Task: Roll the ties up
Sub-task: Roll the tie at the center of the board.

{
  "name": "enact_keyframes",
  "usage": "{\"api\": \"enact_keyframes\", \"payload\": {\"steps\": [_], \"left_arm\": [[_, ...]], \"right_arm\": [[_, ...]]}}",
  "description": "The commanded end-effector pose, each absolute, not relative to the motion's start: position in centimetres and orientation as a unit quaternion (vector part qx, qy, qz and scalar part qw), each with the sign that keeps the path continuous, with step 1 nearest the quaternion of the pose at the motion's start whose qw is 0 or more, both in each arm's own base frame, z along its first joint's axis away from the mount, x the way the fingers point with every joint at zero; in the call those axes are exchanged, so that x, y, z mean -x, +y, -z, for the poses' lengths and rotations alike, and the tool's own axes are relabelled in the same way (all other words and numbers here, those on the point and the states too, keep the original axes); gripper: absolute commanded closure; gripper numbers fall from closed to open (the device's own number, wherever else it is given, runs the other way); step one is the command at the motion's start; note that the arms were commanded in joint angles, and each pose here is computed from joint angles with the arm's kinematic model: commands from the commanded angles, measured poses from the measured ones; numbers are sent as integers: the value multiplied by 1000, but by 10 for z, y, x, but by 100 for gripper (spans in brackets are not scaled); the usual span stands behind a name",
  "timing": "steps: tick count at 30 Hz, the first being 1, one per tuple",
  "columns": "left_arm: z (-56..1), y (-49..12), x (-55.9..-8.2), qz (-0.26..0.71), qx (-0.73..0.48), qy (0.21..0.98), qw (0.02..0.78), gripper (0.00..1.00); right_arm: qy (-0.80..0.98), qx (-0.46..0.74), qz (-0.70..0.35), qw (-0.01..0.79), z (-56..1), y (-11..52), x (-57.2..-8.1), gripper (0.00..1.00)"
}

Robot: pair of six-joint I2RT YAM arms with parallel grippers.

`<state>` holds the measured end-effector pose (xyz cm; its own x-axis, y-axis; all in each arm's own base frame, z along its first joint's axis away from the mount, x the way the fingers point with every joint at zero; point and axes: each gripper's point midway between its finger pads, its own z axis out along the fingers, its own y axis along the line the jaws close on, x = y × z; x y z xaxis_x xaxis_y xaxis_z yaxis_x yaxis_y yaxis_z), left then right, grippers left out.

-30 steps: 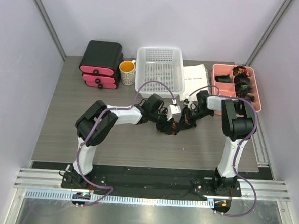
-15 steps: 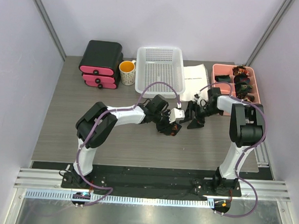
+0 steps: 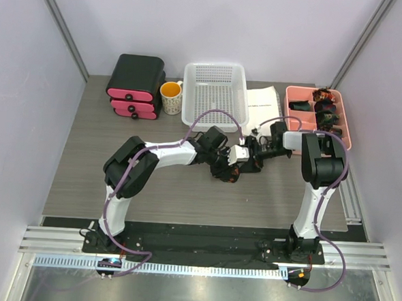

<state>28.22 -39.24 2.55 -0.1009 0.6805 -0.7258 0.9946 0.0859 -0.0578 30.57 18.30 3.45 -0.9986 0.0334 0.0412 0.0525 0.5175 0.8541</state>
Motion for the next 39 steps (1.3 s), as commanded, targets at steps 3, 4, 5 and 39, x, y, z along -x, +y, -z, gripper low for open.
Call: {"api": "enact_keyframes", "payload": {"steps": [3,4,5,39], "left_arm": [[30,-351,-257,247,-612,733,168,84],[32,-350,-256,247,-613,733,165,84],[33,-349,-256,246,-612,734,164,84],[36,-352,-254,267,-599,739,155,83]], "right_arm": [[-889,5,458,23,13,182,-286,37],[-888,1,459,17,9,182,-285,37],[-888,0,460,15,6,182,-284,37],[-870,-4,493,-27,-17,187,-281,70]]}}
